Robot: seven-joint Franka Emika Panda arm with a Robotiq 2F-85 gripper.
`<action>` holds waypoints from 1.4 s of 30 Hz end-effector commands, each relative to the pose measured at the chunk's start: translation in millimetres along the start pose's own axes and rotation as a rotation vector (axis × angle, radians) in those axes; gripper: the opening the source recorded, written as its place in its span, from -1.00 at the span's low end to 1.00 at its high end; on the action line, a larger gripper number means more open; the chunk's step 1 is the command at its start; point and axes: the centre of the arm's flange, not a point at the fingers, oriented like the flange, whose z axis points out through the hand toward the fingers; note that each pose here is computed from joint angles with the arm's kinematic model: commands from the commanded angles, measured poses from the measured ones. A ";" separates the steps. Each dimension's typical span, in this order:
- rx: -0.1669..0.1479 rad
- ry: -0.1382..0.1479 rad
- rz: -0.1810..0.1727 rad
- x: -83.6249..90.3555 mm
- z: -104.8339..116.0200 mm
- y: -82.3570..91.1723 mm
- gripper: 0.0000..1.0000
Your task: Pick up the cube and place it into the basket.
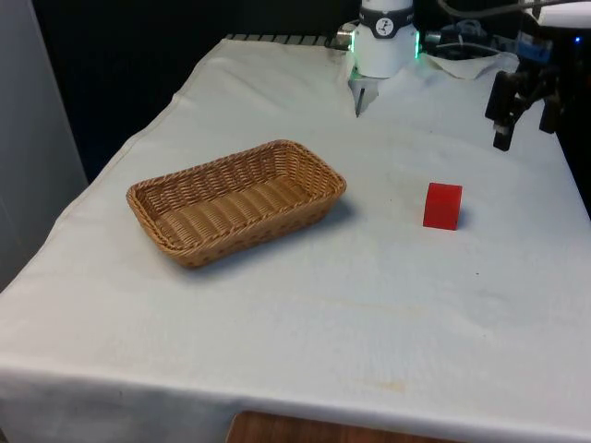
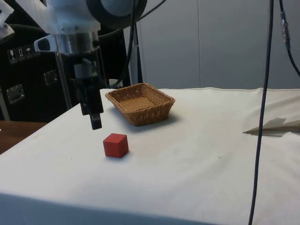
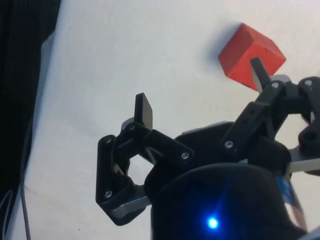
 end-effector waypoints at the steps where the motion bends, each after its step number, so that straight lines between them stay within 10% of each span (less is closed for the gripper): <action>1: 0.005 0.008 0.003 0.1 0.9 -0.3 1.00; 42: 0.064 -0.004 0.179 -10.7 54.1 11.2 1.00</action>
